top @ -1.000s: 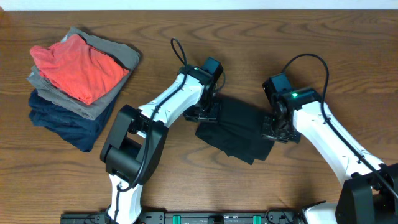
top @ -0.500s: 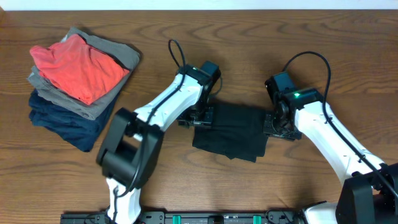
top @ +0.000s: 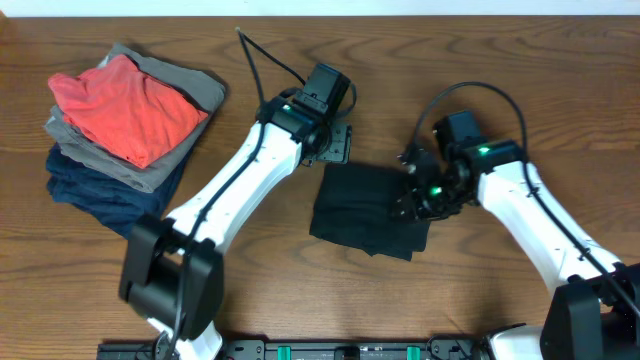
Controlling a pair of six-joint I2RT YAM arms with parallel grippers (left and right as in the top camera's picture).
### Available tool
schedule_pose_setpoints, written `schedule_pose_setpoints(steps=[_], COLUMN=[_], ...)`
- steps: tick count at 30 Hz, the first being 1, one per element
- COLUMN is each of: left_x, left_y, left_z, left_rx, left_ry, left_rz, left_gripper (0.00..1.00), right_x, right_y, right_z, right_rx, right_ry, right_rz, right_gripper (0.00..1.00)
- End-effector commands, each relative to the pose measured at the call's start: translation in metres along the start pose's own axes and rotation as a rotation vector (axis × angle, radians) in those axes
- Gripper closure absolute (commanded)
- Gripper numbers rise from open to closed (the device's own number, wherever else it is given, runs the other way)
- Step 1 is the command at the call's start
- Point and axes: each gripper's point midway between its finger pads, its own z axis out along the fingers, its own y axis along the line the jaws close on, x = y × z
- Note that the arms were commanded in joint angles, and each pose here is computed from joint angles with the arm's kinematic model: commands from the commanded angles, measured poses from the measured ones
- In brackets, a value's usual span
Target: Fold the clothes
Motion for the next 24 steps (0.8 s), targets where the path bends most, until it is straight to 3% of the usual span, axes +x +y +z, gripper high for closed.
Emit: schedule_pose_setpoints(steps=[1, 9, 16, 20, 24], left_x=[0.012, 0.041, 0.079, 0.107, 0.139], left_y=[0.004, 0.007, 0.021, 0.031, 0.032], left_z=[0.028, 0.072, 0.086, 0.077, 0.055], left_rx=[-0.002, 0.001, -0.056, -0.101, -0.132], left_ry=[0.079, 0.222, 0.383, 0.511, 0.666], left_rz=[0.025, 0.033, 0.024, 0.014, -0.094], left_gripper=[0.31, 0.32, 0.31, 0.31, 0.31], right_x=[0.002, 0.009, 0.045, 0.055, 0.029], right_y=[0.026, 0.026, 0.002, -0.048, -0.091], right_z=[0.005, 0.040, 0.070, 0.071, 0.054], right_rx=[-0.043, -0.003, 0.024, 0.254, 0.452], right_ry=[0.011, 0.008, 0.091, 0.080, -0.060], right_rz=[-0.092, -0.111, -0.043, 0.061, 0.155], right_gripper=[0.61, 0.60, 0.60, 0.58, 0.50])
